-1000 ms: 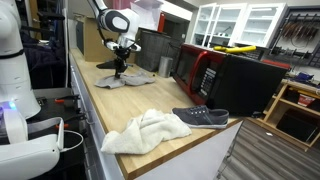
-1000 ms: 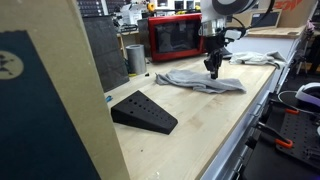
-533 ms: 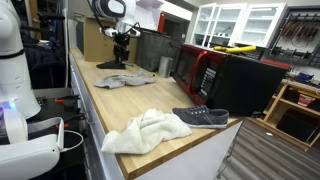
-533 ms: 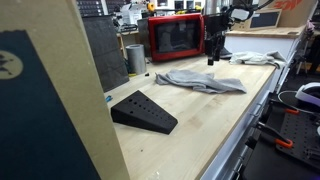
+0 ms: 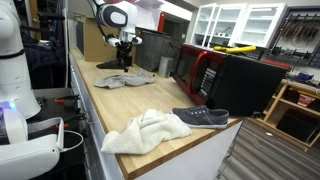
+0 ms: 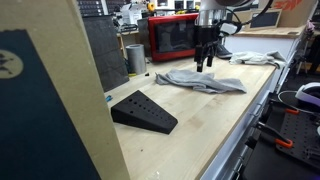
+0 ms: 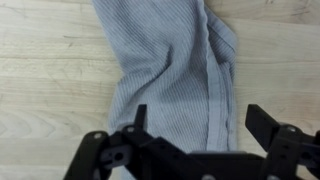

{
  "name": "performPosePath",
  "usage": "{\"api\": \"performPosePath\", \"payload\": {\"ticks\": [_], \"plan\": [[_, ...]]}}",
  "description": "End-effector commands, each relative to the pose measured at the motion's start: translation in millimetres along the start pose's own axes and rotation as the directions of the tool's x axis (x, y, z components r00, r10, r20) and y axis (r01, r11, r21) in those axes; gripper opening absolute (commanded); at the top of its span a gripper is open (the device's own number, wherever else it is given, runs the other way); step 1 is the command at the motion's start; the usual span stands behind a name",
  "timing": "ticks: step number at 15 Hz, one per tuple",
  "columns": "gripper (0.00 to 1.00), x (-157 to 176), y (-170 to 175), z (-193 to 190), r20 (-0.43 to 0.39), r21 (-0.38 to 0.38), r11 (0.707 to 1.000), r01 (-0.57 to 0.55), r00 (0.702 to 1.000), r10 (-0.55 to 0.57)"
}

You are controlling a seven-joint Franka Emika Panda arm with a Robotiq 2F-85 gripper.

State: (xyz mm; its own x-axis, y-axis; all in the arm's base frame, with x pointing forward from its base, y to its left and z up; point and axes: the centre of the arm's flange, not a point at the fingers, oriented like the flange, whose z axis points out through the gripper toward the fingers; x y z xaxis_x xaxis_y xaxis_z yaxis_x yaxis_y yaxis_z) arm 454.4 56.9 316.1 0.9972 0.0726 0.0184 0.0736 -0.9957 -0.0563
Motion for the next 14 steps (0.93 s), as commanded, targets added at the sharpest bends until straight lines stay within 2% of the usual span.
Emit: {"api": "performPosePath", "payload": {"ticks": [1,2,3,11,12,14], "plan": [[0.75,28,-2,20,0.002,0.056,0.998,-0.015,1.000,0.015],[0.74,31,-3,23,0.007,0.071,0.997,-0.014,1.000,0.013],[0.68,34,-4,25,0.013,0.085,0.996,-0.016,1.000,0.015],[0.05,43,-12,42,0.050,0.182,0.983,-0.040,0.998,0.032],[0.00,43,-11,43,0.056,0.190,0.981,-0.045,0.998,0.035],[0.00,43,-10,43,0.061,0.202,0.978,-0.044,0.998,0.032]]}}
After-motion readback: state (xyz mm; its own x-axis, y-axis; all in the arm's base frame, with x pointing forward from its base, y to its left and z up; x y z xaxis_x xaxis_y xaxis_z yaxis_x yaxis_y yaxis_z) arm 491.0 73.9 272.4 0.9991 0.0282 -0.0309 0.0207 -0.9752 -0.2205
